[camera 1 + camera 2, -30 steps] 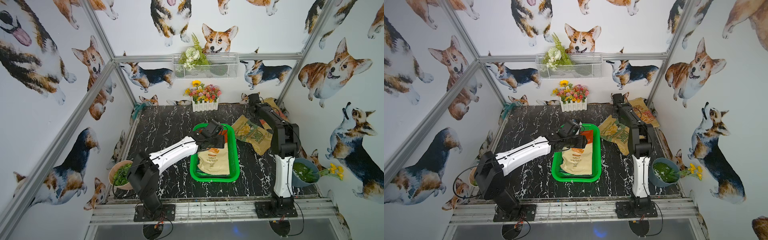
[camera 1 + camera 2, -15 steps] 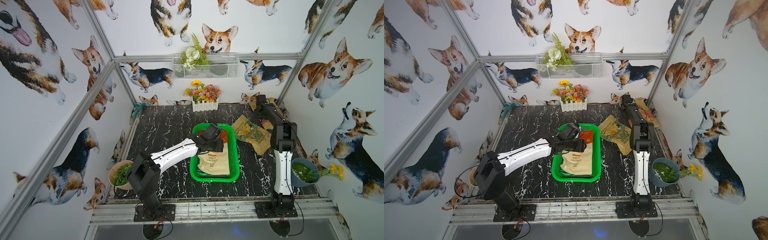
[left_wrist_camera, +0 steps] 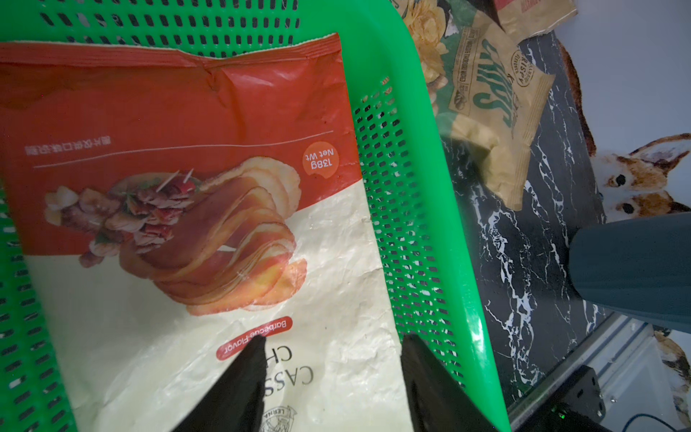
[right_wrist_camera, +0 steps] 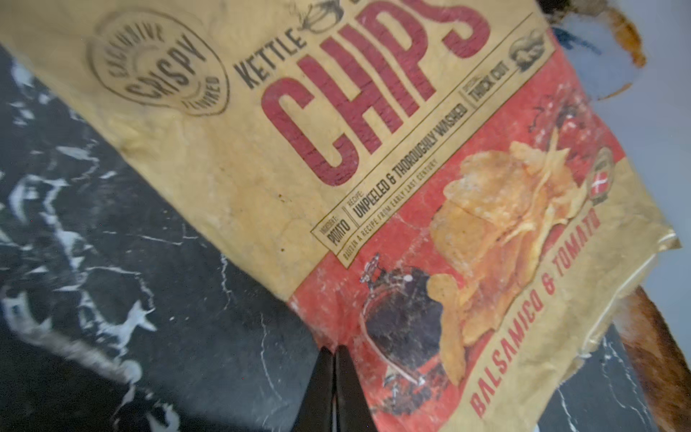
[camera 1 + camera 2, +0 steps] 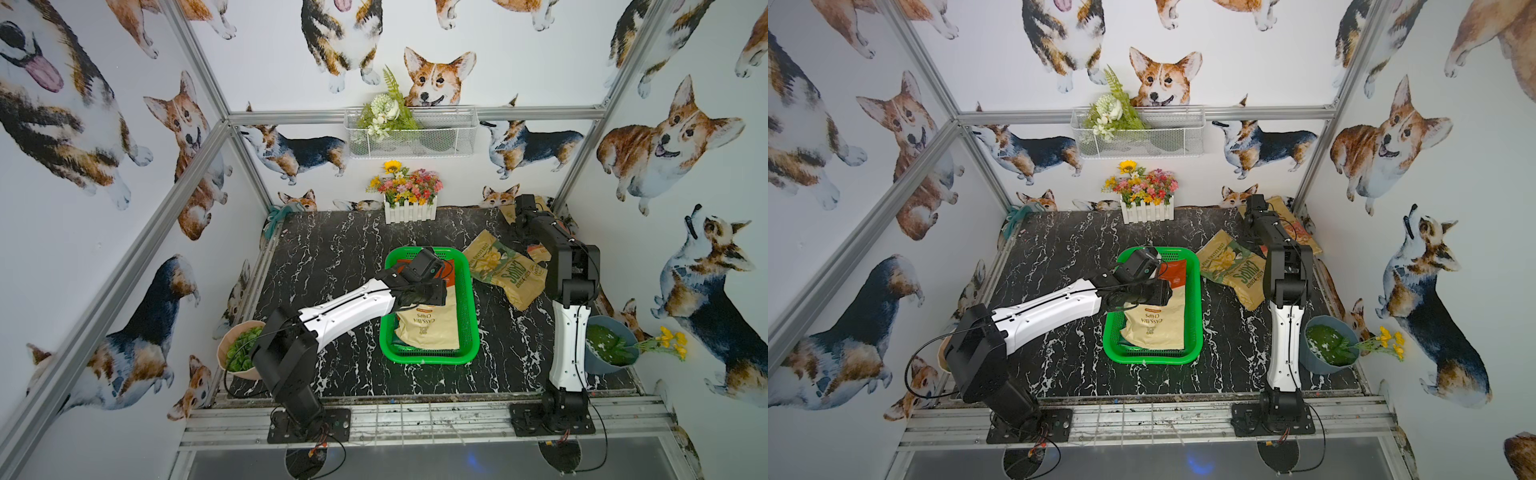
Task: Put the potato chips into the basket
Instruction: Pick up the potato chip from the corner of the board.
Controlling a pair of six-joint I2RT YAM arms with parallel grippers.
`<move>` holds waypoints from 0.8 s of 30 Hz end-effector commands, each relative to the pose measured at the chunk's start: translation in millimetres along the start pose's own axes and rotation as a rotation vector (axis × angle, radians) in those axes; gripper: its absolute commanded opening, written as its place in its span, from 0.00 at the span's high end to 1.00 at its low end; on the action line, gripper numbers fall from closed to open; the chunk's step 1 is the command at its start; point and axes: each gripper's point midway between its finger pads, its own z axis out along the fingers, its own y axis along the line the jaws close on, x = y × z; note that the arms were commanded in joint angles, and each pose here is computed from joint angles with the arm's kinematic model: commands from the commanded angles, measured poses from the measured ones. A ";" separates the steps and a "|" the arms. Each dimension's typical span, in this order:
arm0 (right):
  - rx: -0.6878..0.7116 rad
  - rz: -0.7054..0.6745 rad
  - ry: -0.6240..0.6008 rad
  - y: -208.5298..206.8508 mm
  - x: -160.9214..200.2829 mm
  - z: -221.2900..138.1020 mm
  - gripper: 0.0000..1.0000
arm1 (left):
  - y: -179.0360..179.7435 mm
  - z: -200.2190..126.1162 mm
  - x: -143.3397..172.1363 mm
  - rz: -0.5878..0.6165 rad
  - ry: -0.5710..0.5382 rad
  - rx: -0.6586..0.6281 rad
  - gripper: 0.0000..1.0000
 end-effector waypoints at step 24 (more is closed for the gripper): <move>-0.781 0.278 -0.252 41.4 -23.6 -264.6 1.00 | 25.3 -63.8 -37.4 -0.037 -0.312 -0.080 0.38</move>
